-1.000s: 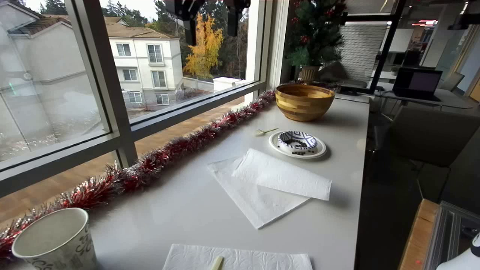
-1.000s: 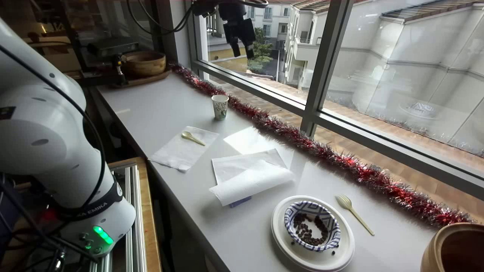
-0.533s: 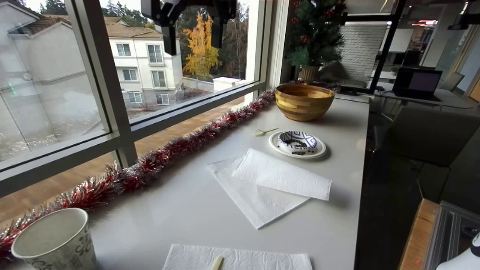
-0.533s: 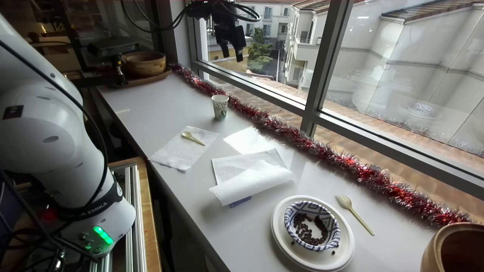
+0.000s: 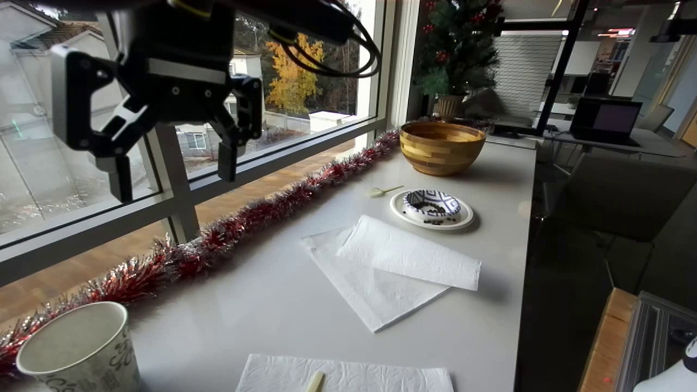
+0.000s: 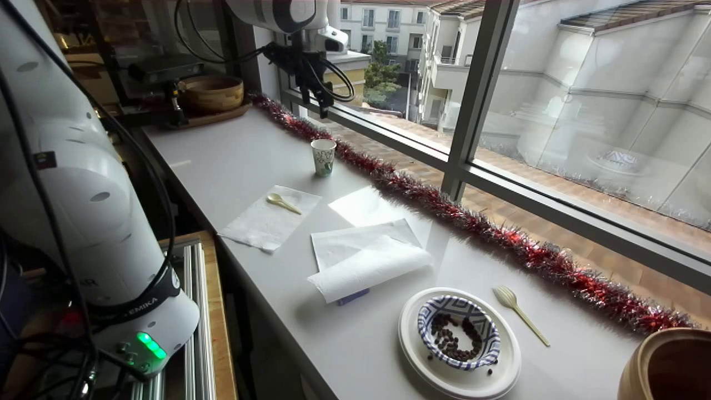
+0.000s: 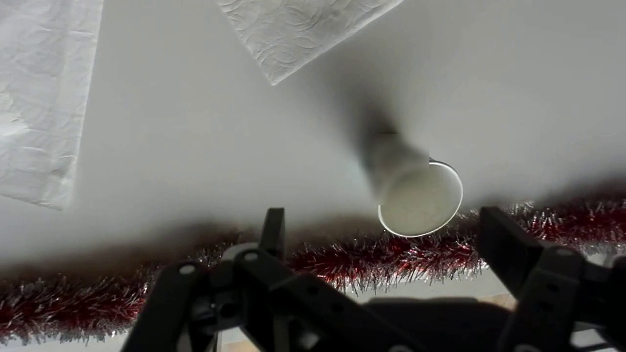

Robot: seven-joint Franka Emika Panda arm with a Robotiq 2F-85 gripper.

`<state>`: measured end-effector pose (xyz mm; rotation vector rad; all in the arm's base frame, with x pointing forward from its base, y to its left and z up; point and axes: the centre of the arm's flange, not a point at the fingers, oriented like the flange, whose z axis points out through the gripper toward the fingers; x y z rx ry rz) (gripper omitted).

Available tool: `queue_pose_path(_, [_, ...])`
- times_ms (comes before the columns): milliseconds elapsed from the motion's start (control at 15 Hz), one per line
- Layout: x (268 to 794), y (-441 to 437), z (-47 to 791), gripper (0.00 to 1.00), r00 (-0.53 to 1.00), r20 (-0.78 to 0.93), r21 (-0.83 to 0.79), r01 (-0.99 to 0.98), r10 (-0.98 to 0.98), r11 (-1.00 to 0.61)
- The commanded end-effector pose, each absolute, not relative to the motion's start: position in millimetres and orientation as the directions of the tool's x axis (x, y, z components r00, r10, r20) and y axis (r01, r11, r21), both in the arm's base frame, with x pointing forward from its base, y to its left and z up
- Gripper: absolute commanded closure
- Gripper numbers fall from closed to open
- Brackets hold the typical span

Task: Move the cup to the right

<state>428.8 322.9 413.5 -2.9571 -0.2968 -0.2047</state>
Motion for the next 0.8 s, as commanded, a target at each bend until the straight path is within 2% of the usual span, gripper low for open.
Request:
queue_pose_path(0, [453.5,333.7,368.9,0.00,0.980,0.154,-0.236,0.161,0.127,-0.958])
queue_pose_path(267, [462.9,341.4,326.1,0.00,0.985,0.130,-0.339,0.151,0.113,-0.929])
queue_pose_path(733, [457.0,364.6,268.6,0.00,0.988,0.080,-0.370,0.150,0.129,-0.917])
